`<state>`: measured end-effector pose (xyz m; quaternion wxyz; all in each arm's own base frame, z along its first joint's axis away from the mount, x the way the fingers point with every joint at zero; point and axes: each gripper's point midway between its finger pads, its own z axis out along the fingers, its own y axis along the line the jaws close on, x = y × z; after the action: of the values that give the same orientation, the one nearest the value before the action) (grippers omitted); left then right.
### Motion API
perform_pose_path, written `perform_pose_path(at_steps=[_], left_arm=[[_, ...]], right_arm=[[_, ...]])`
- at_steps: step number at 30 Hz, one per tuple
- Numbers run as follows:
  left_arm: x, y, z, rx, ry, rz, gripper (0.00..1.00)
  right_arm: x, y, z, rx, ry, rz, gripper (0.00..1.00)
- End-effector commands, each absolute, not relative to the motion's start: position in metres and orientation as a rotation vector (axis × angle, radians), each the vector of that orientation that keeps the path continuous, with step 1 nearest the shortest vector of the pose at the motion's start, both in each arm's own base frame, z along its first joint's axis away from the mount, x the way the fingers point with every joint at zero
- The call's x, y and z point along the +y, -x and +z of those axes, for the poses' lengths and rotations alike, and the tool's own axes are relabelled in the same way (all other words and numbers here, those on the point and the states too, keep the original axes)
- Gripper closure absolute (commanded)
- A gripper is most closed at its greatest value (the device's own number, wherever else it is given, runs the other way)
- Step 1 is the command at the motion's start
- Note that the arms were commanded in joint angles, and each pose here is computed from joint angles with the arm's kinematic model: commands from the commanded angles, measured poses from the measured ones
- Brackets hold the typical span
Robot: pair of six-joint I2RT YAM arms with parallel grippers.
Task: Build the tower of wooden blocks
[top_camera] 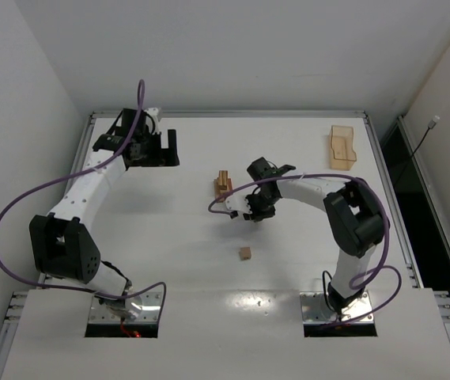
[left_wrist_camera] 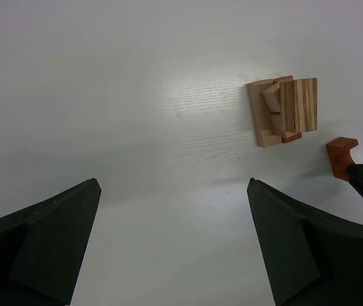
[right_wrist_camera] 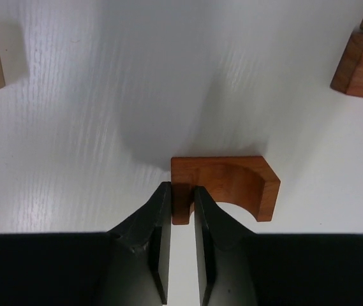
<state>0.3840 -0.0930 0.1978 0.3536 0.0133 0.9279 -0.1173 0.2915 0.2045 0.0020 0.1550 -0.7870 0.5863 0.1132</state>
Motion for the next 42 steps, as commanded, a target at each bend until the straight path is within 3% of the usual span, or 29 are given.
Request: perform_pose_path(at_steps=[1, 2, 3, 8, 12, 20, 26, 31, 32, 39, 42], left_arm=[[-0.087, -0.385, 0.214, 2.341, -0.032, -0.298, 0.0], [-0.087, -0.383, 0.213, 2.337, -0.032, -0.298, 0.0], [-0.087, -0.383, 0.213, 2.337, -0.032, -0.298, 0.0], [-0.09, -0.374, 0.213, 2.329, -0.033, -0.329, 0.0], [-0.091, -0.362, 0.215, 2.293, -0.072, -0.345, 0.0], [-0.114, -0.313, 0.254, 1.962, -0.316, -0.448, 0.04], [-0.144, -0.27, 0.248, 1.773, -0.587, -0.561, 0.08], [-0.156, -0.245, 0.244, 1.566, -0.808, -0.476, 0.08], [-0.156, -0.238, 0.247, 1.524, -0.831, -0.451, 0.08], [-0.162, -0.224, 0.244, 1.292, -0.948, -0.314, 0.11], [-0.17, -0.222, 0.264, 1.227, -0.889, -0.349, 0.18]], right_arm=[[0.213, -0.294, 0.0, 1.666, 2.263, 0.338, 0.89], [0.213, -0.294, 0.0, 1.685, 2.258, 0.345, 0.98], [0.213, -0.294, 0.0, 1.685, 2.258, 0.345, 1.0], [0.217, -0.29, 0.007, 1.713, 2.223, 0.388, 1.0], [0.227, -0.295, 0.046, 1.766, 2.081, 0.51, 1.0], [0.265, -0.276, 0.163, 1.84, 1.607, 1.241, 1.0], [0.261, -0.269, 0.206, 1.846, 1.294, 1.622, 1.0], [0.264, -0.278, 0.239, 1.77, 1.037, 1.899, 1.0], [0.264, -0.272, 0.253, 1.795, 0.915, 2.08, 1.0], [0.266, -0.277, 0.256, 1.846, 0.873, 2.12, 1.0], [0.265, -0.276, 0.261, 1.854, 0.868, 2.125, 1.0]])
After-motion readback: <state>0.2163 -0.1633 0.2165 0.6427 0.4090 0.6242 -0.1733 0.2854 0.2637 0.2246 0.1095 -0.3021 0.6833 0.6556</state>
